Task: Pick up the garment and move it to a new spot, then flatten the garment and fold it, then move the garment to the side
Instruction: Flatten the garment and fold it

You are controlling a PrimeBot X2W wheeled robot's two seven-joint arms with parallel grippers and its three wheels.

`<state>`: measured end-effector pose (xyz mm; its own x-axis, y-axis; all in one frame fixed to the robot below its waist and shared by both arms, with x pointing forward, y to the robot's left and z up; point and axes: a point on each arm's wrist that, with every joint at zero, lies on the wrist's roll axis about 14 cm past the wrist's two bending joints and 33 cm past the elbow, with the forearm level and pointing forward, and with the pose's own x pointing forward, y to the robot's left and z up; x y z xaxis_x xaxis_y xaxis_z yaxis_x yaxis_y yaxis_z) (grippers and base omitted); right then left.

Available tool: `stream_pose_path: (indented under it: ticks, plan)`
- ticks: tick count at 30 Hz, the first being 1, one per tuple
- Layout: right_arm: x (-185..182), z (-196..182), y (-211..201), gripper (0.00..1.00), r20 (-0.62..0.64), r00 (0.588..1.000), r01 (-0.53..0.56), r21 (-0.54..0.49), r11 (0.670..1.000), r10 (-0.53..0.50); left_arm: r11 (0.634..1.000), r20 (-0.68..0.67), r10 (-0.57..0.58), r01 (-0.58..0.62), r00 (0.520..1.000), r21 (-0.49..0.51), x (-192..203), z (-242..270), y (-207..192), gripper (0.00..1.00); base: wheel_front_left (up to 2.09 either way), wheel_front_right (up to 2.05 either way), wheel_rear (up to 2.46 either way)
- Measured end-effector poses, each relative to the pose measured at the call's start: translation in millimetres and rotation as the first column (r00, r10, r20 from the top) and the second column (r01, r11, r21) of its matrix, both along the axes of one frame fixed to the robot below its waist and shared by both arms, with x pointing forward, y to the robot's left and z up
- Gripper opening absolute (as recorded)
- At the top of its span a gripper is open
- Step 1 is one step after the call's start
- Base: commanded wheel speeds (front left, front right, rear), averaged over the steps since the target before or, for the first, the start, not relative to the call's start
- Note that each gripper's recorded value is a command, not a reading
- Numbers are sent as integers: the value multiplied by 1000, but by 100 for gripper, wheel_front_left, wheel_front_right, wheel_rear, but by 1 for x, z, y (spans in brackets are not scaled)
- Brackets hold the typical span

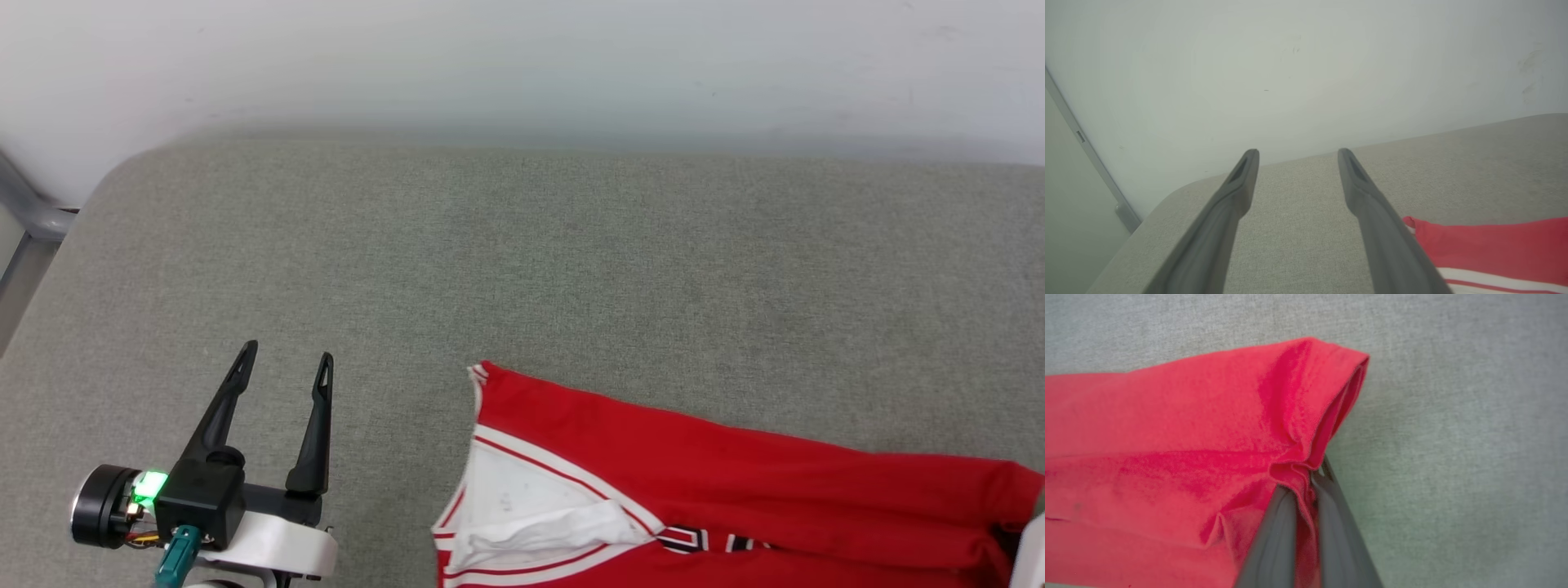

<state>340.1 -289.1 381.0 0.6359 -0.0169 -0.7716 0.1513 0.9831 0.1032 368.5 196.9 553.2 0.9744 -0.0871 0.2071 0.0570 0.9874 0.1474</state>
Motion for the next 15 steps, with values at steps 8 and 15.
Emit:
stream_pose_path:
  ticks: [8, 15]
  plan:
    - [-1, 10, -12, 0, 33, 999, 19, -19, 1000, -18, 1000, 9, 4, -4, 1000, -3, -8, 2, 0, 100, 0, 0, 0]
    - [-5, 23, 9, 0, 84, 996, -18, 30, 999, 15, 1000, 23, 3, -3, 1000, -11, -19, 7, -1, 100, 0, 0, 0]
